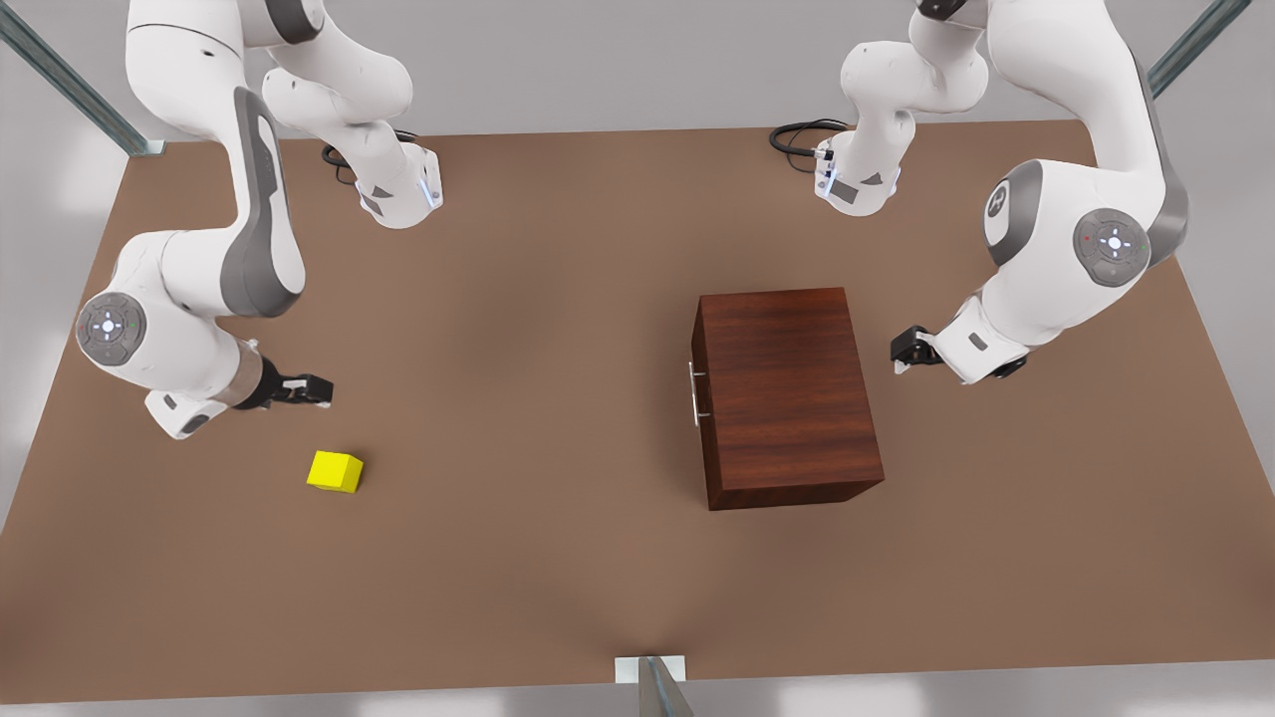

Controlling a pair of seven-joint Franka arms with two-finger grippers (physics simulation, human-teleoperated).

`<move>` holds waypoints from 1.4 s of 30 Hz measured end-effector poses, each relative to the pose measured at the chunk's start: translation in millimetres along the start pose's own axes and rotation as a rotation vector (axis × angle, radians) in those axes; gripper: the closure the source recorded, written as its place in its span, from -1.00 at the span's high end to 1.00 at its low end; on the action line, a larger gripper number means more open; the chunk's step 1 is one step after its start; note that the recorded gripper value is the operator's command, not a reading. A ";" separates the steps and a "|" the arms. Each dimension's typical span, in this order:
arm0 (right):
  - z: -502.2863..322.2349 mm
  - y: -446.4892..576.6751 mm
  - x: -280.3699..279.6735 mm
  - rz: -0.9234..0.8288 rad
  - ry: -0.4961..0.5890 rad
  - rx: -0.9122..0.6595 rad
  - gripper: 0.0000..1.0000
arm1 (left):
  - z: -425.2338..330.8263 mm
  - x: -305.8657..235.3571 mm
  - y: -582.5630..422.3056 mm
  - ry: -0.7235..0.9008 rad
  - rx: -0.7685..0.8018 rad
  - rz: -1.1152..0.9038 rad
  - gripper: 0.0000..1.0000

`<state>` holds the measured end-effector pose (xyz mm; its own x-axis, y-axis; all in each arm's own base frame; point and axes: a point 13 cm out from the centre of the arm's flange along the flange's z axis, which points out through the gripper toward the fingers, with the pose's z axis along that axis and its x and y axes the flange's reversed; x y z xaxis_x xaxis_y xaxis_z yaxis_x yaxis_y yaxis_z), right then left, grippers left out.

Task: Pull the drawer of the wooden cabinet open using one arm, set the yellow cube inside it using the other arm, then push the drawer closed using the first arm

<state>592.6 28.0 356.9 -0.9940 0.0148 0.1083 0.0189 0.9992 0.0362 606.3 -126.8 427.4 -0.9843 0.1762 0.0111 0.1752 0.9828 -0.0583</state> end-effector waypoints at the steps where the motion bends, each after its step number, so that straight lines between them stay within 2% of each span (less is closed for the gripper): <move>1: 0.1 -1.7 8.5 0.005 0.009 -0.003 1.00 | 0.0 -0.1 0.0 0.000 0.000 -0.002 1.00; 5: 1.3 -7.8 22.1 0.024 0.033 -0.006 1.00 | 13.7 -10.3 -45.9 -0.002 -0.004 0.048 1.00; 9: 2.2 -6.6 23.1 0.030 0.041 -0.004 1.00 | 63.4 -16.5 -262.7 -0.023 -0.049 0.236 1.00; 15: 3.6 -6.8 22.2 0.040 0.047 -0.003 1.00 | 161.1 -1.2 -374.4 -0.021 -0.098 0.123 1.00; 20: 4.2 -6.8 21.8 0.046 0.048 -0.002 1.00 | 202.5 6.7 -404.2 -0.062 -0.127 -0.015 1.00; 28: 6.8 -3.0 16.7 0.048 0.050 0.002 1.00 | 243.7 -3.1 -380.2 -0.118 -0.249 -0.146 1.00; 42: 4.8 -3.4 14.9 0.066 0.045 -0.002 1.00 | 268.7 -6.3 -321.6 -0.133 -0.438 -0.178 1.00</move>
<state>577.3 25.0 353.7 -0.9847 0.0793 0.1552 0.0848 0.9960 0.0293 550.4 -458.9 177.9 -0.9890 0.0226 -0.1462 -0.0317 0.9329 0.3588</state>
